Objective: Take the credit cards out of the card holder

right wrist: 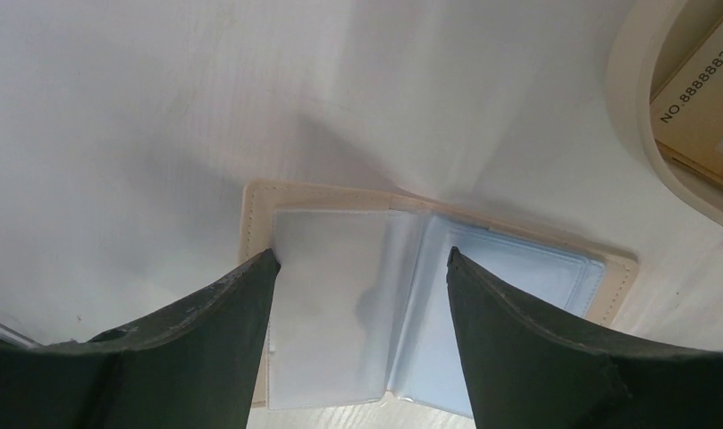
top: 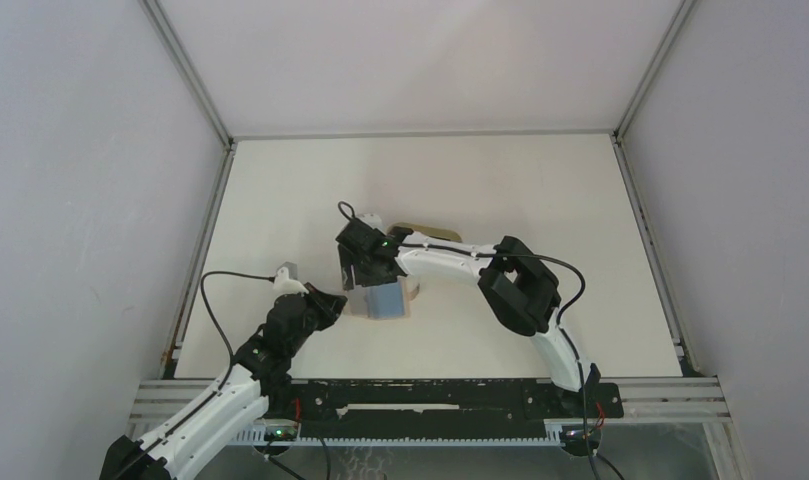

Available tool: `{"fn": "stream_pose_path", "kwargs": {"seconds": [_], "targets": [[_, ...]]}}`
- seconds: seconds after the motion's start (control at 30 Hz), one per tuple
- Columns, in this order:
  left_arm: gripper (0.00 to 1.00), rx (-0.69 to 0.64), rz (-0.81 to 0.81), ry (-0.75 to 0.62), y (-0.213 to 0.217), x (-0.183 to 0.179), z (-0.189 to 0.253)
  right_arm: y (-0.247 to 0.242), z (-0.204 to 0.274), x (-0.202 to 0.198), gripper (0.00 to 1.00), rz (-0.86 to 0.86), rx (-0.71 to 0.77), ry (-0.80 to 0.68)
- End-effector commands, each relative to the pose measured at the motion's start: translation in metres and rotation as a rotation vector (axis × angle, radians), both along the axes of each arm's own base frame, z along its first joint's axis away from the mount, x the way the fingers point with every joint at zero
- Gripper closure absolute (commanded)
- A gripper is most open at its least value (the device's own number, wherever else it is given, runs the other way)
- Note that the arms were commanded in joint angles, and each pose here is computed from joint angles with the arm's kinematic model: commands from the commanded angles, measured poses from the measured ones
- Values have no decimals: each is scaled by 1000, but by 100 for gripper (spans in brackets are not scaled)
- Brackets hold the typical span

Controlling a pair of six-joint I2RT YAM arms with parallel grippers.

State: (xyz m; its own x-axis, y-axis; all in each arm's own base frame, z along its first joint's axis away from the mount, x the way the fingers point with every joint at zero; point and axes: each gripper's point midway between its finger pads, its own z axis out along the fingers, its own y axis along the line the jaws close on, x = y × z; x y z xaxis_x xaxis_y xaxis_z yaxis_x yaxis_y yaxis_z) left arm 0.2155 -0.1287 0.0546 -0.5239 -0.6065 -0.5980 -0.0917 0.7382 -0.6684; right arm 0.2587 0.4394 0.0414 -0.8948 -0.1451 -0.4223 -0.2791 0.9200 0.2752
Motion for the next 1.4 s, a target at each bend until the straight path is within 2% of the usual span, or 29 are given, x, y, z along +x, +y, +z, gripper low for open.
{"fn": "stream_pose_path", "kwargs": {"seconds": [0.0,0.4,0.57,0.97,1.03,1.23,1.37], "targets": [[100,-59,-3,-92,-8,13,33,2,17,-10,21,62,-21,-31],[100,-56,0,-91,-7,13,33,-64,-16,-45,21,84,-207,18],[100,-48,-5,-87,-7,12,30,-93,-11,-38,21,43,-266,-14],[100,17,-16,-72,-1,9,6,-155,25,7,21,-88,-428,-179],[100,10,-27,-76,-4,8,6,-149,37,7,20,-70,-374,-193],[100,-16,-81,-124,-14,10,18,-81,79,-18,21,136,99,-154],[100,-50,-133,-172,-25,12,37,-56,107,-33,21,253,262,-161]]}}
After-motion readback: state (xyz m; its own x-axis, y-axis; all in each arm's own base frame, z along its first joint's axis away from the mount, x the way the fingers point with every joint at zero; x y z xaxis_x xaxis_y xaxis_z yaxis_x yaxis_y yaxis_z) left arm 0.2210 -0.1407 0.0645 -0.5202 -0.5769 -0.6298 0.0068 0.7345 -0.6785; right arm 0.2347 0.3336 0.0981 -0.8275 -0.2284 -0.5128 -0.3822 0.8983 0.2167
